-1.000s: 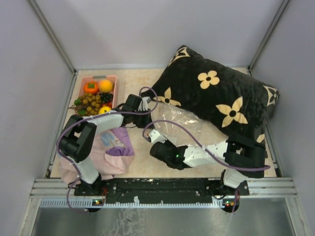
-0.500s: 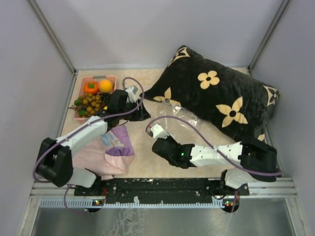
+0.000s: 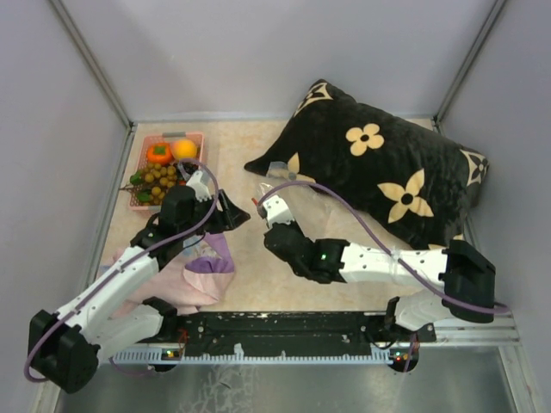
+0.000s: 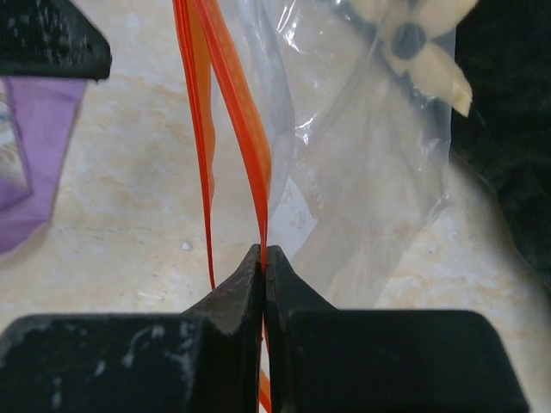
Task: Place the food in the zip-top bag and seal the zipper
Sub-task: Pick up the zipper food storage bag at the center of the board.
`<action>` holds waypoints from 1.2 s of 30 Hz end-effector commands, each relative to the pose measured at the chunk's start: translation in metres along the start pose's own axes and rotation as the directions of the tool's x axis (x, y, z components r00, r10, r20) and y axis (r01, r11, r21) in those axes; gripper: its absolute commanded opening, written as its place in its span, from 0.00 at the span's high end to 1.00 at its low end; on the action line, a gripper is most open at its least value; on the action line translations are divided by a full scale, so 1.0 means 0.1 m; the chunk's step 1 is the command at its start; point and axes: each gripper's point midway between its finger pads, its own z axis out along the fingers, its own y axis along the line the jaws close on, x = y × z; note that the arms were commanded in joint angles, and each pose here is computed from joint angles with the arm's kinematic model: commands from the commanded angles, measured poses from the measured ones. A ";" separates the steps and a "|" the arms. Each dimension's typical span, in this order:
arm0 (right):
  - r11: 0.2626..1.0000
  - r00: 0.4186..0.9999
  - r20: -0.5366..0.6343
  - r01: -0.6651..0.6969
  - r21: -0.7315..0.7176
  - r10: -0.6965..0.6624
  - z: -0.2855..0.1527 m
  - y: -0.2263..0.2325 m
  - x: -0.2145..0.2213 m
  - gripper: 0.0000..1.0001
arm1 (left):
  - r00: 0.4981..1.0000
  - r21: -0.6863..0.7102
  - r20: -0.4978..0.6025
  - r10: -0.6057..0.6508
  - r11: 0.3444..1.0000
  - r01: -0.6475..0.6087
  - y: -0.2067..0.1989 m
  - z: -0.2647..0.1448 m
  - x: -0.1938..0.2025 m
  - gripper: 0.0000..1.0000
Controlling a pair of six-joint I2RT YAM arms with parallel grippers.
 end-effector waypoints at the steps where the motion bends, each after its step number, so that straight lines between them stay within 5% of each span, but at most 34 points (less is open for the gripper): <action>1: 0.984 0.983 0.058 -0.168 -0.064 0.172 -0.09 0.09 -0.41 1.00 | 0.993 0.100 0.040 -0.108 0.990 0.104 -0.22 -0.16 -0.01 0.32; 19: 0.909 0.940 -0.041 -0.339 -0.244 0.339 0.12 0.70 -0.71 1.00 | 0.978 0.066 0.051 -0.203 0.978 0.199 -0.14 -0.14 0.23 0.28; 36: 0.923 0.934 -0.022 -0.356 -0.147 0.357 0.16 0.49 -0.74 1.00 | 0.991 -0.255 0.043 -0.125 0.958 0.131 0.45 -0.24 0.38 0.55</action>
